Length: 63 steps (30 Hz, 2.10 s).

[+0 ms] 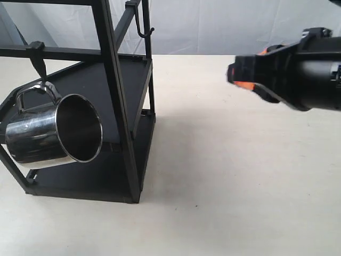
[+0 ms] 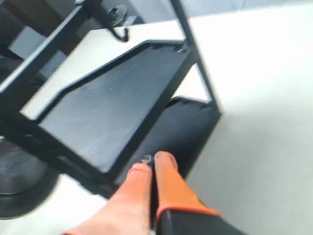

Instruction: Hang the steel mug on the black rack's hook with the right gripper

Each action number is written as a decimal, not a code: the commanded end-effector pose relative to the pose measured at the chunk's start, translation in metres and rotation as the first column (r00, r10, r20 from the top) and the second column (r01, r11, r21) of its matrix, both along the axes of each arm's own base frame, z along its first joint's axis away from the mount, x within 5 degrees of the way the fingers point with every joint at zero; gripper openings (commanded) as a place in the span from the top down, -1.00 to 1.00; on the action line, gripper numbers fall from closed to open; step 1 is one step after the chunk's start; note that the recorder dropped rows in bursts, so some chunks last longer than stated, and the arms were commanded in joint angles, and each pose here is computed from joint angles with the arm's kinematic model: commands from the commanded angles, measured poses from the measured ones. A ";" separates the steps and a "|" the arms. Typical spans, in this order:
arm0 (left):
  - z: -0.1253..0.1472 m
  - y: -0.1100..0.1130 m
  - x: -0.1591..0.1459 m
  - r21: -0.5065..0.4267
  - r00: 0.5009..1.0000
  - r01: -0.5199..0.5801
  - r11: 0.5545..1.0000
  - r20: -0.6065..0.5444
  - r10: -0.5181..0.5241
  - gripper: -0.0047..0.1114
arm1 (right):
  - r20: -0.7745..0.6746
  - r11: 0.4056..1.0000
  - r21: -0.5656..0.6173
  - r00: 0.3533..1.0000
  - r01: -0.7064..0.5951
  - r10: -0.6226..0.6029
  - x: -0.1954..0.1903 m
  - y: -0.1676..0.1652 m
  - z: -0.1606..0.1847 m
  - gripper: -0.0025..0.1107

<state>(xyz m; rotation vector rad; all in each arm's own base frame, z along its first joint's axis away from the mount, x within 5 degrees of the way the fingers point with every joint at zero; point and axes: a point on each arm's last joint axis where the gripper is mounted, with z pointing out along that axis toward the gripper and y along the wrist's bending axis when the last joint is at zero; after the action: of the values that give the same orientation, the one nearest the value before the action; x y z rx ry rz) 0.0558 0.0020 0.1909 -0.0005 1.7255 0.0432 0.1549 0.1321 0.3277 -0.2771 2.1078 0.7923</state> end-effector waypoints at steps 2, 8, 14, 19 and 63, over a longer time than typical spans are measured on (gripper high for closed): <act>0.001 0.000 0.000 0.001 1.000 0.001 1.000 0.011 -0.001 0.89 | 0.261 0.944 -0.322 0.965 0.067 0.020 0.010 -0.027 0.003 0.96; 0.001 0.000 0.000 0.001 1.000 0.001 1.000 0.011 -0.001 0.89 | 0.253 0.946 -0.317 0.967 0.066 0.017 0.010 -0.026 0.002 0.96; 0.001 0.000 0.000 0.001 1.000 0.001 1.000 0.011 -0.001 0.89 | 0.313 0.926 -0.367 0.949 0.084 0.038 0.008 -0.032 0.008 0.96; 0.001 0.000 0.000 0.001 1.000 0.001 1.000 0.011 -0.001 0.89 | 0.454 0.923 -0.303 0.888 0.236 -0.078 -0.015 -0.068 0.032 0.96; 0.001 0.000 0.000 0.001 1.000 0.001 1.000 0.011 -0.001 0.89 | 0.391 0.798 -0.249 0.811 0.548 -0.435 -0.093 -0.130 -0.146 0.96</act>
<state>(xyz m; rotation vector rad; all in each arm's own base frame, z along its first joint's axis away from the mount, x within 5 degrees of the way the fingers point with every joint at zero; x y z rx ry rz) 0.0558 0.0020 0.1909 -0.0005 1.7255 0.0432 0.0622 0.0022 0.1831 -0.0041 1.8666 0.0456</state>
